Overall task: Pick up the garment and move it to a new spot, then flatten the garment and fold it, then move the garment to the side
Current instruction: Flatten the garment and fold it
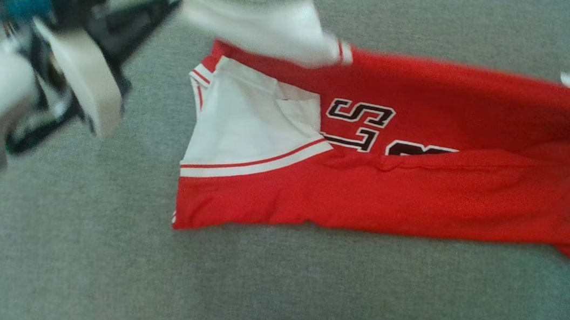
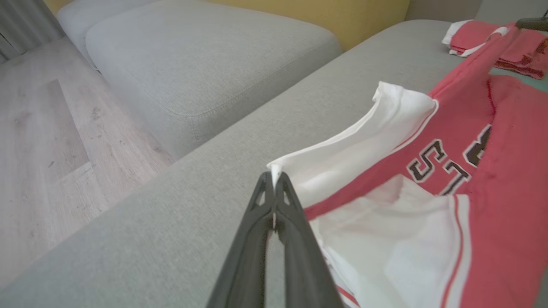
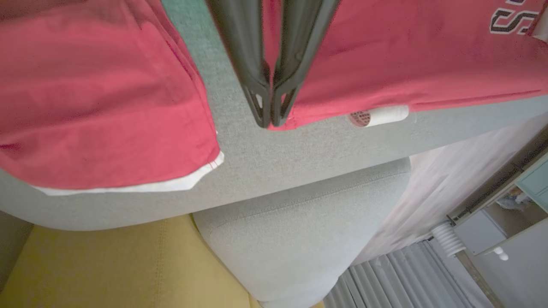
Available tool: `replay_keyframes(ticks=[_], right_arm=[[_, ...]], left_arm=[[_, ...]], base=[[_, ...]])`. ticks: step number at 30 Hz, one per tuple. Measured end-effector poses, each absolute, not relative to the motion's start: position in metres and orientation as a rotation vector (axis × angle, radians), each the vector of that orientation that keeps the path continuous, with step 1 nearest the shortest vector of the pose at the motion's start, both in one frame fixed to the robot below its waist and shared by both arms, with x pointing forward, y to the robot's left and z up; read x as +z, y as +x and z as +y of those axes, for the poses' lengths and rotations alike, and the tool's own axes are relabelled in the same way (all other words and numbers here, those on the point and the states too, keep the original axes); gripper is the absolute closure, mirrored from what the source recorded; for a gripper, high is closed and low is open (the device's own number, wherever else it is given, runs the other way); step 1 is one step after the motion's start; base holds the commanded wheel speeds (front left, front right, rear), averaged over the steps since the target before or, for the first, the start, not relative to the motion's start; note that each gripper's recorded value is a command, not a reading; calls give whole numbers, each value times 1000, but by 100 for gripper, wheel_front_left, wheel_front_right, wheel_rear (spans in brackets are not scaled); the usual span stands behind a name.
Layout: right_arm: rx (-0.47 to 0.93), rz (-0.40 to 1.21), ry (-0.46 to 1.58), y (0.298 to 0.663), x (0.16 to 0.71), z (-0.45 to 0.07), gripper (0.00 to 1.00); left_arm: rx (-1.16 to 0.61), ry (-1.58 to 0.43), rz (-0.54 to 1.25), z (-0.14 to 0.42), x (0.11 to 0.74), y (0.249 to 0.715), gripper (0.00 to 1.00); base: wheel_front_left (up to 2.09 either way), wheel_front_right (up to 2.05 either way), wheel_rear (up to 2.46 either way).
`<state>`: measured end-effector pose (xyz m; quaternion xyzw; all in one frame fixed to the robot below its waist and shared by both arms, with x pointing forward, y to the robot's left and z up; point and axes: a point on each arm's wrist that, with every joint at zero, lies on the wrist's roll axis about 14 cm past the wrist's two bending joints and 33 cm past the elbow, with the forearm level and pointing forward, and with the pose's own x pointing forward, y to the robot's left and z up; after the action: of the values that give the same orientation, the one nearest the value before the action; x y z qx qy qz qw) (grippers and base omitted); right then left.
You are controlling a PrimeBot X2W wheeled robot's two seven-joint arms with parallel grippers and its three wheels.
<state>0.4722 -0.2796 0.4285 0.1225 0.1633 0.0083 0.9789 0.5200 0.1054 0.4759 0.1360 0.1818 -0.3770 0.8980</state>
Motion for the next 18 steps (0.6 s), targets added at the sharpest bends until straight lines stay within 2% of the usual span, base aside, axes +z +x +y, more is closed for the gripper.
replay_keyframes(ticks=[10, 18], right_arm=[[10, 417, 251, 440, 405, -274, 100], [-24, 461, 286, 416, 388, -271, 100]], left_arm=[[-811, 219, 437, 97, 450, 443, 100], [-748, 144, 498, 103, 422, 413, 100]], base=[[0, 0, 0], [0, 0, 0]])
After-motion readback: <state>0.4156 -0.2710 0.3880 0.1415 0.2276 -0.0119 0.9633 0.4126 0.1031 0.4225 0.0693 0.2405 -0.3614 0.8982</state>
